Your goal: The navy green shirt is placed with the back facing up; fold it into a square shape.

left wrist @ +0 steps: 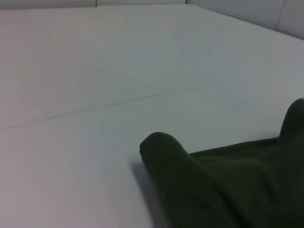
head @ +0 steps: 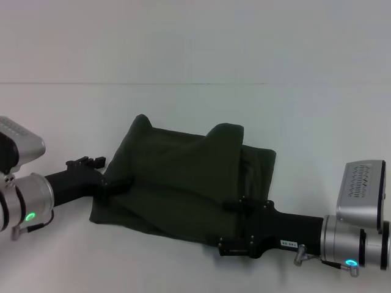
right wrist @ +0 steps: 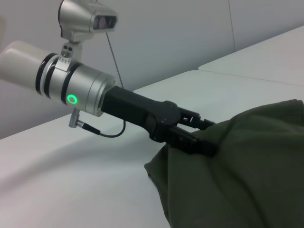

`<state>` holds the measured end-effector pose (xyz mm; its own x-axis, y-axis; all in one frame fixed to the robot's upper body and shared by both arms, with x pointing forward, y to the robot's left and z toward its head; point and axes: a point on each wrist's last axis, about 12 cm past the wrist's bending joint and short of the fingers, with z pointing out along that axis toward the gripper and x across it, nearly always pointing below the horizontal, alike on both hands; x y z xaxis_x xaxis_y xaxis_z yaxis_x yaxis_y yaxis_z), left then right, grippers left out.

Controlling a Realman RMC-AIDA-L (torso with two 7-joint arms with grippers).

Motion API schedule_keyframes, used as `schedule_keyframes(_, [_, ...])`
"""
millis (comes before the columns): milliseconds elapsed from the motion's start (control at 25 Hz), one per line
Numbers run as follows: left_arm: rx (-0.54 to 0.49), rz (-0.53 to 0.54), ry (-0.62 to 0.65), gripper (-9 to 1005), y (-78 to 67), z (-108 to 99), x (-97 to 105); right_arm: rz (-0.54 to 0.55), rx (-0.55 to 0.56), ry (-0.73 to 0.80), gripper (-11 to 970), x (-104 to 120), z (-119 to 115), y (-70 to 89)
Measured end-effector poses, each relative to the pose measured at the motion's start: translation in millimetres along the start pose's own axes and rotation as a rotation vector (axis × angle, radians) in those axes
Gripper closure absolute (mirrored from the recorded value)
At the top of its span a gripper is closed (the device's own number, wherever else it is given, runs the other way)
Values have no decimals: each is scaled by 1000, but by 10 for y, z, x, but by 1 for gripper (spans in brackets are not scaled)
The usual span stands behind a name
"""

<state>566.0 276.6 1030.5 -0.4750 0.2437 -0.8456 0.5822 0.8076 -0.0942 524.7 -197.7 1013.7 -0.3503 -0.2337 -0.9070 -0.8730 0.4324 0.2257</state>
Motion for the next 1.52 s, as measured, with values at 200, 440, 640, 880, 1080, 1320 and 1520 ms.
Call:
schedule_keyframes(200, [-23,-28,2,124,20,-49,86,-1,2,0,14,1,-8,-5])
schedule_keyframes(440, [30,-82,-106,123,-25,-66,-52,-1,2,0,15,2,-9,-6])
schedule_keyframes(640, [62,-95,-202,123,-60,-32,-226,1,-5,-5,14,18,-24,15])
schedule_keyframes(880, [29,-61,-153,123,-152,252,-279,-5,-15,-26,14,37,-54,47])
schedule_keyframes(1080, [-13,-43,-97,123,-217,438,-281,4,-19,-32,15,62,-75,68])
schedule_keyframes(1320, [-43,-26,-55,124,-288,598,-317,-3,-16,-32,15,76,-85,72])
schedule_keyframes(1520, [-37,-60,-85,123,-305,610,-350,-5,-11,-34,15,81,-97,67])
